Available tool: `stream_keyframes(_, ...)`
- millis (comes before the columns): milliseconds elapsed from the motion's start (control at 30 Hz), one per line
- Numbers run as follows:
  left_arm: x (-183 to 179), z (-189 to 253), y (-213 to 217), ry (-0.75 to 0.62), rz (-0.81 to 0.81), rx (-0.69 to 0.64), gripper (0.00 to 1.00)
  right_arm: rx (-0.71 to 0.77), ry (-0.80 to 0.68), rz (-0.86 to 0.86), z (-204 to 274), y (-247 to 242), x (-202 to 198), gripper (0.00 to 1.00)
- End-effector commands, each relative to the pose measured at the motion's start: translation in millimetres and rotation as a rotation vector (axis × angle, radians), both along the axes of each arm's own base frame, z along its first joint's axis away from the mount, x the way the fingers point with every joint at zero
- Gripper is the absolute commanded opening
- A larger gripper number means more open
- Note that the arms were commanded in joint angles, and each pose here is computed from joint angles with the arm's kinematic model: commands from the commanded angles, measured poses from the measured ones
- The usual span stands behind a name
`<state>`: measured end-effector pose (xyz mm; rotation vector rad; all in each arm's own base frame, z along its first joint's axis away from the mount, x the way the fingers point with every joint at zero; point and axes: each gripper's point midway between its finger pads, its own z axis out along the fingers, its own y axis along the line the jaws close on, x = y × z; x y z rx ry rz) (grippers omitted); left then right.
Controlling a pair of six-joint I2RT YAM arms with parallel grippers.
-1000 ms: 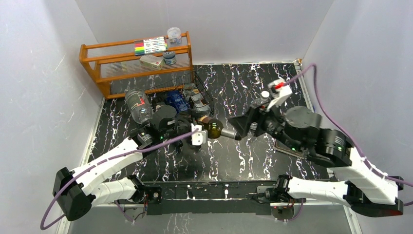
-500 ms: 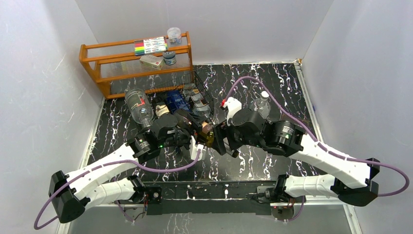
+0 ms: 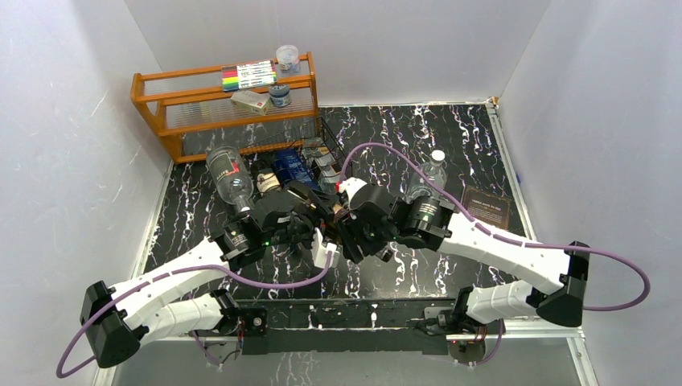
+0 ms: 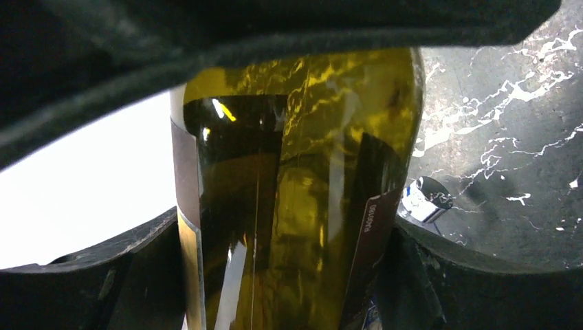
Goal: Put the wine bottle on the wine rack
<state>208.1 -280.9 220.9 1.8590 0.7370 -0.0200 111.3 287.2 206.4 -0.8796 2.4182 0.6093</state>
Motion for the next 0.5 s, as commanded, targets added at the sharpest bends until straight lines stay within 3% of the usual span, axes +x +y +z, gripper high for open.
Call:
stream_keyframes(0, -3, 54, -7, -0.102, -0.025, -0.157, 0.08, 0.066, -0.025, 0.019, 18, 15, 7, 0.6)
stream_keyframes(100, -4, 59, -6, -0.075, -0.013, -0.186, 0.09, 0.086, -0.038, 0.001, 19, 14, 10, 0.39)
stream_keyframes(233, -3, 63, -6, -0.032, 0.017, -0.215, 0.15, 0.123, -0.067, -0.016, 25, 13, 14, 0.0)
stream_keyframes(267, -3, 62, -5, -0.017, 0.028, -0.219, 0.2, 0.121, -0.08, -0.027, 27, 11, 16, 0.0)
stream_keyframes(400, 3, 52, -1, 0.032, 0.09, -0.219, 0.63, 0.143, -0.142, -0.073, 39, 5, 27, 0.0)
stream_keyframes(433, 5, 49, 2, 0.04, 0.115, -0.217, 0.86, 0.156, -0.158, -0.083, 43, 5, 29, 0.0)
stream_keyframes(467, 7, 47, 3, 0.052, 0.137, -0.22, 0.97, 0.173, -0.175, -0.094, 49, 3, 31, 0.0)
